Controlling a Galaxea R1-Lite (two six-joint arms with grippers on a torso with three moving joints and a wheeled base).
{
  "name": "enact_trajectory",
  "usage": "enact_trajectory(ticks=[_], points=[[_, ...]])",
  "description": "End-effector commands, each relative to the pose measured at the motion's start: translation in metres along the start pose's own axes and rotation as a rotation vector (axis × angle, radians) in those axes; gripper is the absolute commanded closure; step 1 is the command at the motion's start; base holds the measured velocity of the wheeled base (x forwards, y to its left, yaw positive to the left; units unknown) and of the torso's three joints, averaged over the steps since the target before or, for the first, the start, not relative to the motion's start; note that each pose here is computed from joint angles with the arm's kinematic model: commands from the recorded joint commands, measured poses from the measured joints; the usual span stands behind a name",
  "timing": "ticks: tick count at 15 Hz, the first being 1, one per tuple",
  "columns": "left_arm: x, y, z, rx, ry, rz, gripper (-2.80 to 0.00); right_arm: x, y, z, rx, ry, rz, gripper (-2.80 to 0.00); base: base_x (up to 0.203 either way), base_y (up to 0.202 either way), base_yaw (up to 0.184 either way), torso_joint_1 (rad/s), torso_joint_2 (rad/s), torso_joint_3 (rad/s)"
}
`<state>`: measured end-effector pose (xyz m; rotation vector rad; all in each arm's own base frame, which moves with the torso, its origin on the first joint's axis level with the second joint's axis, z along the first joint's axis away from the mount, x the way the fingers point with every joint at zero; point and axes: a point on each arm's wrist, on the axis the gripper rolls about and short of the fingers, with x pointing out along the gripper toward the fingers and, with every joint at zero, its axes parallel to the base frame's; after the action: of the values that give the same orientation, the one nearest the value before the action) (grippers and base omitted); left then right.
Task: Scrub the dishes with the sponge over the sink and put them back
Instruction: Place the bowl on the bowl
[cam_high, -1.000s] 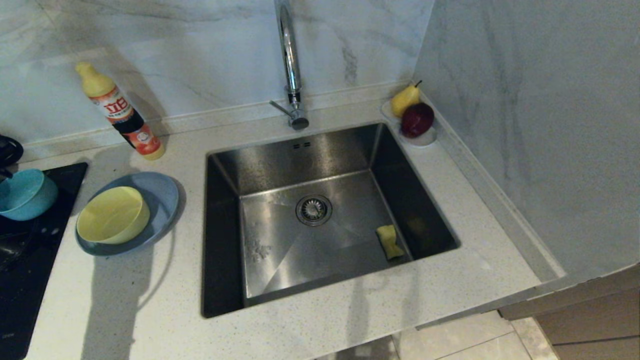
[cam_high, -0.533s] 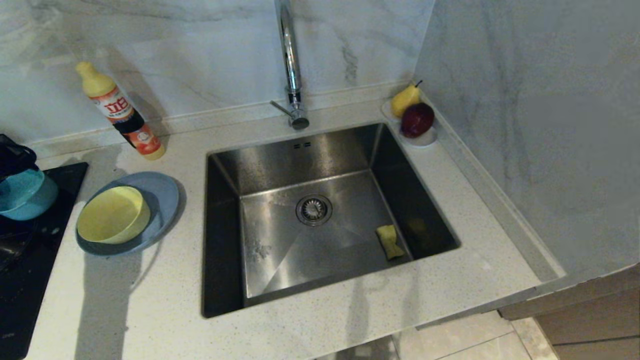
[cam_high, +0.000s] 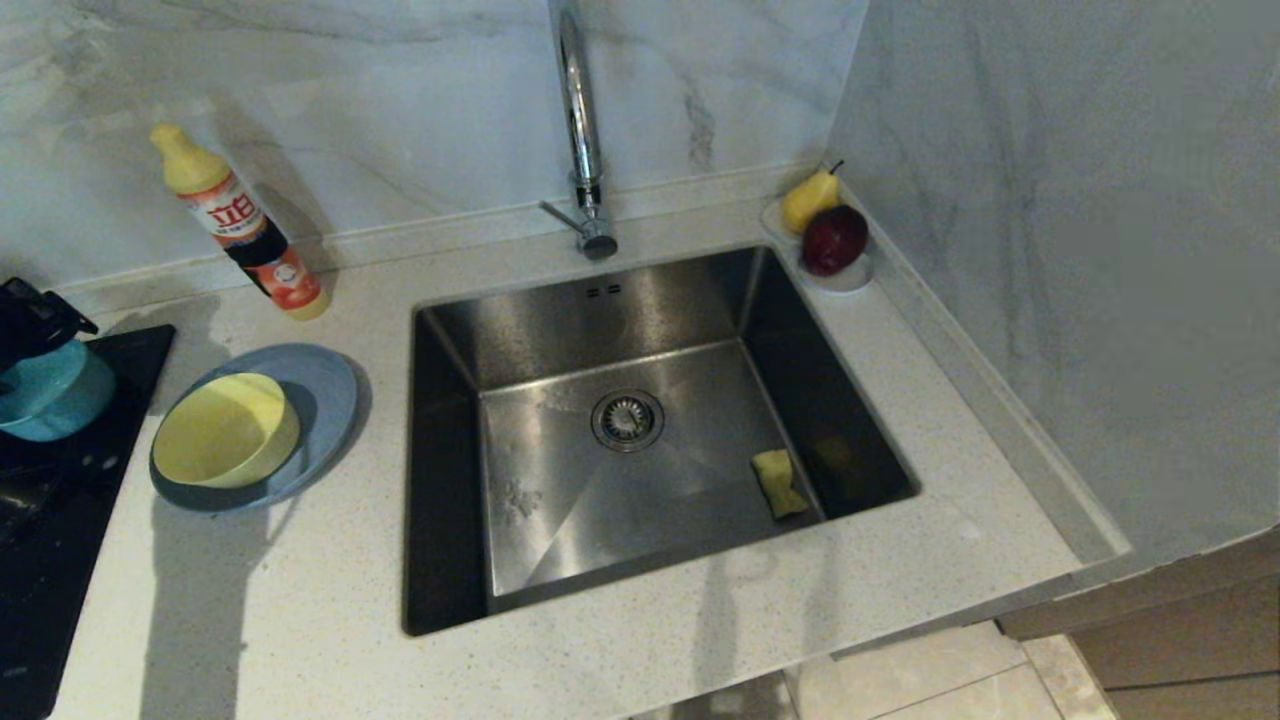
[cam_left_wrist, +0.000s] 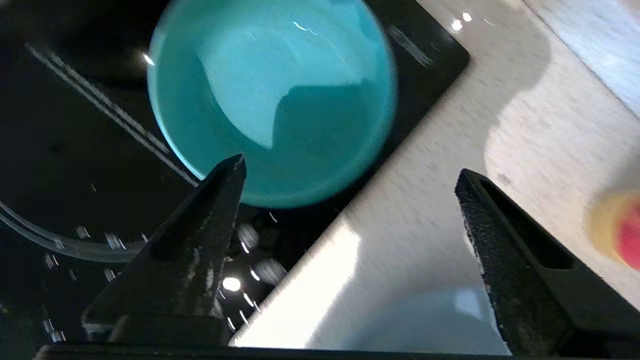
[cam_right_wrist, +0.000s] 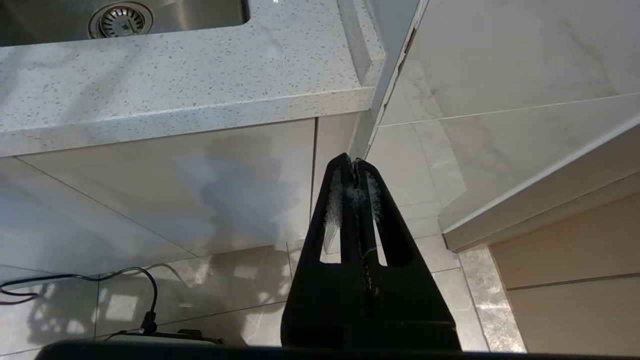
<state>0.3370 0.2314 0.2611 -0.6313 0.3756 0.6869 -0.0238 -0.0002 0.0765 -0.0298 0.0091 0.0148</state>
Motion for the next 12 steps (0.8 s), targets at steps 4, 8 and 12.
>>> enact_trajectory(ticks=[4,8,12], points=[[0.024,0.012,-0.005,0.009,0.019,0.018,-2.8,0.0,0.0,0.0,-0.001,-0.002,0.001,0.0,0.0,0.0,0.0,0.0,0.0,0.0],[0.03,0.014,-0.007,0.022,0.033,0.007,-2.8,0.0,0.0,0.0,-0.001,-0.002,0.001,0.0,0.0,0.0,0.0,0.0,0.0,0.0],[0.043,0.015,-0.012,0.025,0.043,-0.003,-2.8,0.0,0.0,0.0,-0.001,-0.002,0.001,0.0,0.0,0.0,0.0,0.0,0.0,0.0]])
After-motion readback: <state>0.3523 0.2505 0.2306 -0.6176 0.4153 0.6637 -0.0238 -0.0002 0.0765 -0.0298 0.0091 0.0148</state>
